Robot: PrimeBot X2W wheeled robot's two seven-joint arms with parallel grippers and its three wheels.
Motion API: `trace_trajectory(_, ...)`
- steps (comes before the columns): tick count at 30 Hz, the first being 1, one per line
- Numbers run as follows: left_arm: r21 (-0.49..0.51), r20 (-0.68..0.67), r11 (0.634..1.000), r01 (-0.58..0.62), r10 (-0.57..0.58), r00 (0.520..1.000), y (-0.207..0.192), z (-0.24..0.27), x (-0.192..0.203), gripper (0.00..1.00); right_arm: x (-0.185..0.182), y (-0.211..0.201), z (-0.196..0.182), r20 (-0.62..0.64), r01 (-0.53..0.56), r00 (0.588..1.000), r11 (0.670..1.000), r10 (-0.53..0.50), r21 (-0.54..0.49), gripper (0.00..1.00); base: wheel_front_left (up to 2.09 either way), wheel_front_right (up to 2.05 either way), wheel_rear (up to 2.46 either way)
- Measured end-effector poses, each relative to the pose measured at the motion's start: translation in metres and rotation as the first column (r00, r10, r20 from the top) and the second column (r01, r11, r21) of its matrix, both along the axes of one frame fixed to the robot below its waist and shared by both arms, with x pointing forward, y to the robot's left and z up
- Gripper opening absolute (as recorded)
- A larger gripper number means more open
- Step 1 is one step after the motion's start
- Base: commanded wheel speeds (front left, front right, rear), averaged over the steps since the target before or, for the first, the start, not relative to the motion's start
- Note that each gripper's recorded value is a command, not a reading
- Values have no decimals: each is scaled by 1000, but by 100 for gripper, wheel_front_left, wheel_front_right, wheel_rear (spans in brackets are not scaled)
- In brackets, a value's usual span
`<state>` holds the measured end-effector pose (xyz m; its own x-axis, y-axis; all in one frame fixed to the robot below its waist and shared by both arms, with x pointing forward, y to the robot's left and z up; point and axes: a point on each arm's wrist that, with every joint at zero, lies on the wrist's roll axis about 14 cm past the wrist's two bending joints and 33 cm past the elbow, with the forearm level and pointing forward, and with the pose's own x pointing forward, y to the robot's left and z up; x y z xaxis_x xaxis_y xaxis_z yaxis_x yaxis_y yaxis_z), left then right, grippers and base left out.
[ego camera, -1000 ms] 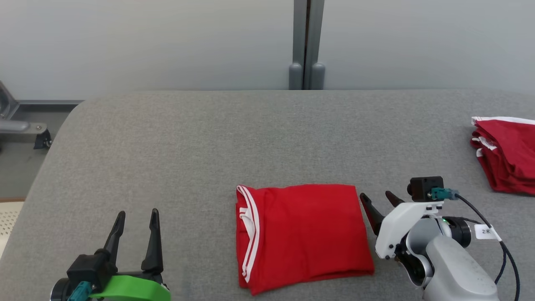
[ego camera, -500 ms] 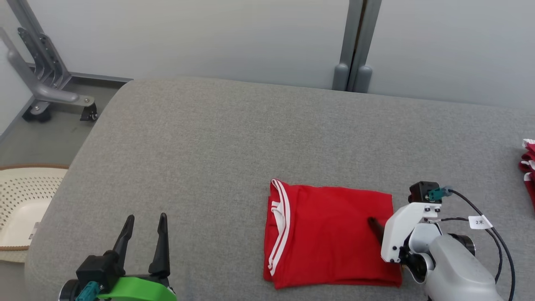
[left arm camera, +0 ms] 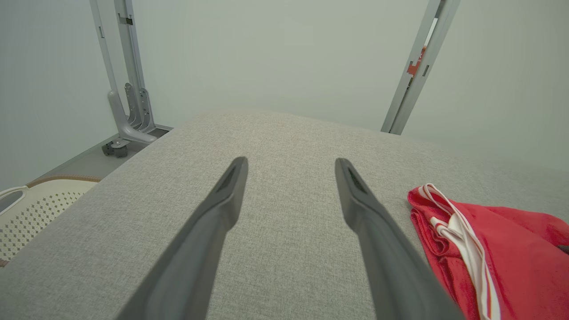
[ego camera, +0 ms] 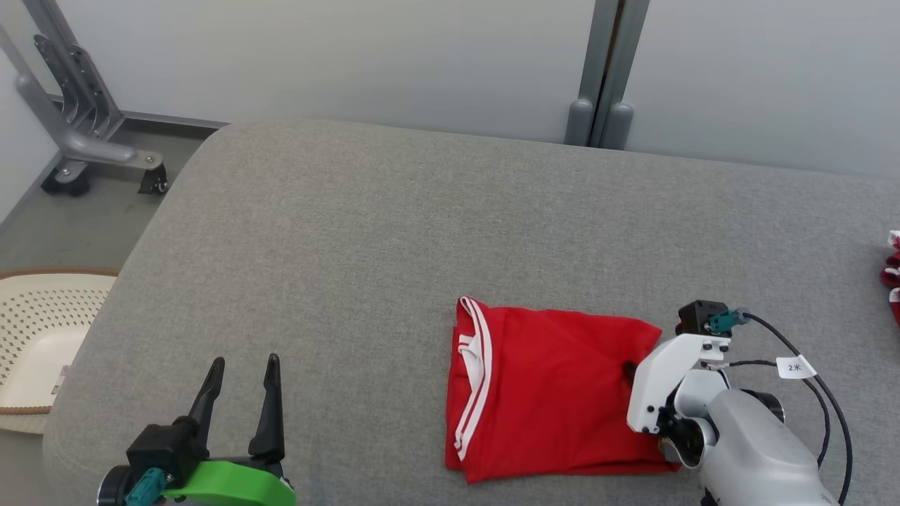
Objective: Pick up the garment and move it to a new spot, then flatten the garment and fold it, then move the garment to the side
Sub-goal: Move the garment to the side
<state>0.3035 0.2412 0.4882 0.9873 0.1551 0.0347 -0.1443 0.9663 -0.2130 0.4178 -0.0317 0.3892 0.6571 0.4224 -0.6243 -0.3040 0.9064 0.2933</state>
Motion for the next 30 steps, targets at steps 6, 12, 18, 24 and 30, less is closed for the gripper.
trace_trajectory(6,13,10,999,34,-34,999,-6,4,7,100,15,4,32,135,-13,991,999,8,37,0,0,0,0)
trace_trajectory(12,18,26,993,118,-118,993,-31,10,23,100,32,-21,60,230,19,973,999,-26,32,0,0,0,0)
trace_trajectory(18,22,53,973,229,-230,972,-67,19,44,100,34,-57,73,272,89,958,996,-94,31,0,0,0,0)
trace_trajectory(24,20,72,933,360,-361,930,-114,26,65,100,25,-103,74,286,195,937,980,-199,43,0,0,0,0)
trace_trajectory(30,22,76,880,474,-475,877,-157,27,80,100,10,-146,73,288,301,908,952,-305,58,0,0,0,0)
